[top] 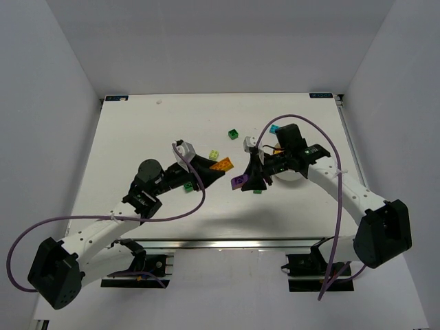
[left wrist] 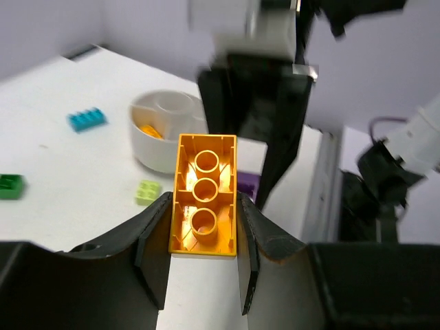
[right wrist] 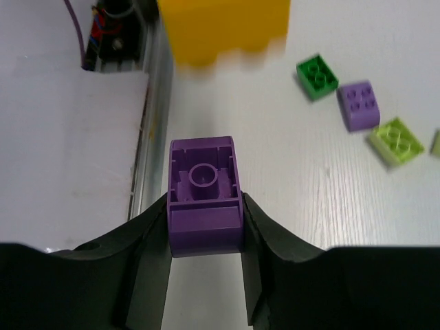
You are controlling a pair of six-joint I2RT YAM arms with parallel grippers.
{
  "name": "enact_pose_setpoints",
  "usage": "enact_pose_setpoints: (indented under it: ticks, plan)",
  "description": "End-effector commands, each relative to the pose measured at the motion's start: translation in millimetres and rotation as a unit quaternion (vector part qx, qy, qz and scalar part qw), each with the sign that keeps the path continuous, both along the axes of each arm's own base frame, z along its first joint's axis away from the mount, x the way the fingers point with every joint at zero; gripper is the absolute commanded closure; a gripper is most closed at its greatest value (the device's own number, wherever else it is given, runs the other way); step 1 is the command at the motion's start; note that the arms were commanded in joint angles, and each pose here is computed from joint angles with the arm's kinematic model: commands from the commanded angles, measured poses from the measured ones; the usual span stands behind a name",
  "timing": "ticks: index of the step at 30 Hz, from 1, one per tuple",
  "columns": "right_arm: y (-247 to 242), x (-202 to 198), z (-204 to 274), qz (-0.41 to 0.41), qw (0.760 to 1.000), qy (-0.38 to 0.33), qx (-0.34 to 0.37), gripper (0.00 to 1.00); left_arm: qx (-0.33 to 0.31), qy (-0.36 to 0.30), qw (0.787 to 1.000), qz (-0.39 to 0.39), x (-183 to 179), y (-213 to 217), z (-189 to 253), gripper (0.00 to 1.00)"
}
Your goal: Sort the legos into containers by color
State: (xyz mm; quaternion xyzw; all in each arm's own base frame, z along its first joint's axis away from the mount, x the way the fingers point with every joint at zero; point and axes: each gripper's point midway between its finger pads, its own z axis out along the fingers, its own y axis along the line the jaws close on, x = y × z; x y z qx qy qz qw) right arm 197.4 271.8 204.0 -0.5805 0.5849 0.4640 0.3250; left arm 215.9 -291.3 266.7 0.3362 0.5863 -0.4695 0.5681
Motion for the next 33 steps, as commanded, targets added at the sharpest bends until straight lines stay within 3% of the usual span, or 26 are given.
enact_pose_setpoints:
  ticks: [1,7,13,16,20,26,33]
  plan:
    - [-18,-4,-25,-0.016,0.999,0.011,-0.045,1.00,-0.036,-0.052,0.995,0.072,19,20,40,1.00]
    - [-27,-2,-28,-0.032,0.998,-0.002,-0.060,1.00,-0.028,-0.063,0.994,0.089,22,25,46,1.00]
    - [-45,44,-1,-0.147,0.981,-0.079,-0.100,1.00,0.018,-0.038,0.992,0.116,27,34,24,1.00]
    - [-62,72,2,-0.225,0.959,-0.097,-0.142,1.00,0.036,-0.014,0.989,0.143,31,42,13,1.00]
    - [-92,115,15,-0.322,0.912,-0.141,-0.210,1.00,0.077,-0.005,0.985,0.157,33,50,3,1.00]
    - [-121,140,15,-0.367,0.871,-0.157,-0.285,1.00,0.109,-0.005,0.980,0.168,31,59,-11,1.00]
    - [-128,148,11,-0.369,0.861,-0.159,-0.311,1.00,0.123,-0.007,0.981,0.149,26,54,-10,1.00]
